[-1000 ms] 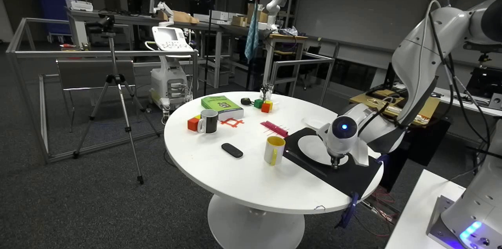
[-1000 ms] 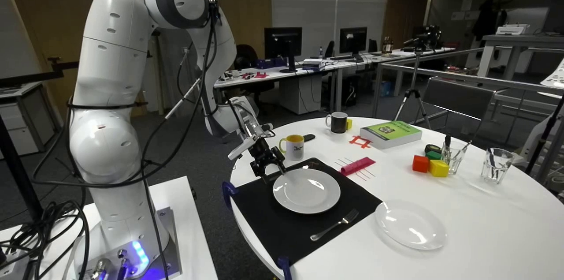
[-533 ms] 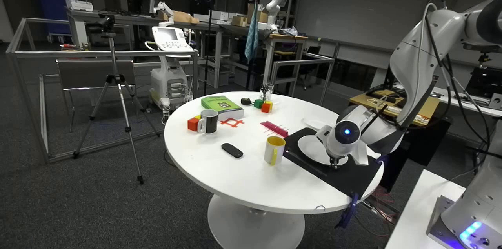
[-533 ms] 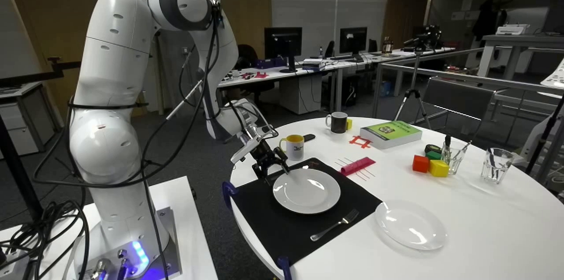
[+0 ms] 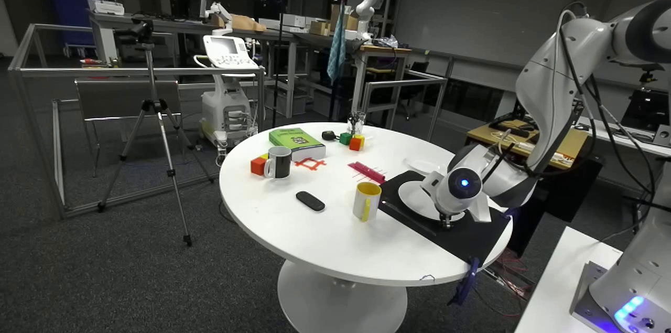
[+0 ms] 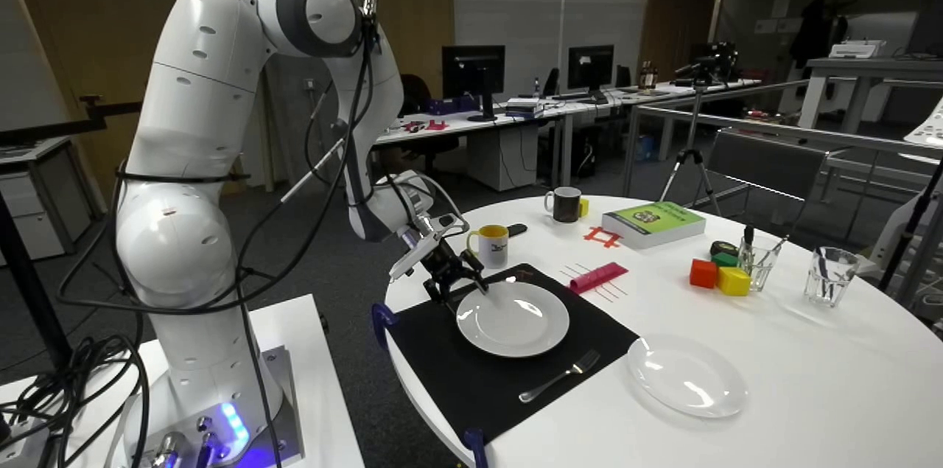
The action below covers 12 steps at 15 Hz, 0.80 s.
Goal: Move the plate on the black placemat onto the plate on the right side of the table
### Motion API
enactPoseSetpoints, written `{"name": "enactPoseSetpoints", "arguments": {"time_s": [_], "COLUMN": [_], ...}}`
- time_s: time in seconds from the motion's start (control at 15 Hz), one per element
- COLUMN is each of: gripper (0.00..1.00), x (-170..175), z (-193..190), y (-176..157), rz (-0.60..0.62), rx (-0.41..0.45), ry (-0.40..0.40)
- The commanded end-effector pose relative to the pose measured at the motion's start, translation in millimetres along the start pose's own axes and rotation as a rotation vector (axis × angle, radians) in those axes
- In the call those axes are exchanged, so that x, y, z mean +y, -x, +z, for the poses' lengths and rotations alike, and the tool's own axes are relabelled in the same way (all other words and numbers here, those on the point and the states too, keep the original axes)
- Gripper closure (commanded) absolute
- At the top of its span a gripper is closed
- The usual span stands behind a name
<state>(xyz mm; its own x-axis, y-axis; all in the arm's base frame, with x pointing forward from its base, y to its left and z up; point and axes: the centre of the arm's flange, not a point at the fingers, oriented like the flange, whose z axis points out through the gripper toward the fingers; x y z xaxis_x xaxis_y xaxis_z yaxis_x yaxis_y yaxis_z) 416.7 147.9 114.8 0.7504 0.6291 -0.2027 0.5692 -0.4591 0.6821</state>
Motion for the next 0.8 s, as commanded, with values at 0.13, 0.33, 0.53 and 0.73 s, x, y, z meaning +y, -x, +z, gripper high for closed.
{"name": "enactPoseSetpoints", "arguments": {"time_s": [0.13, 0.33, 0.53, 0.73], "gripper": [0.00, 0.00, 0.00, 0.00], "x": [0, -1, 0, 1], "z": [13, 18, 20, 22], "y": [-3, -2, -2, -1], "rz": [-0.020, -0.030, -0.038, -0.045], "rx": [0.007, -0.005, -0.009, -0.018], "ry": [0.070, 0.100, 0.113, 0.120]}}
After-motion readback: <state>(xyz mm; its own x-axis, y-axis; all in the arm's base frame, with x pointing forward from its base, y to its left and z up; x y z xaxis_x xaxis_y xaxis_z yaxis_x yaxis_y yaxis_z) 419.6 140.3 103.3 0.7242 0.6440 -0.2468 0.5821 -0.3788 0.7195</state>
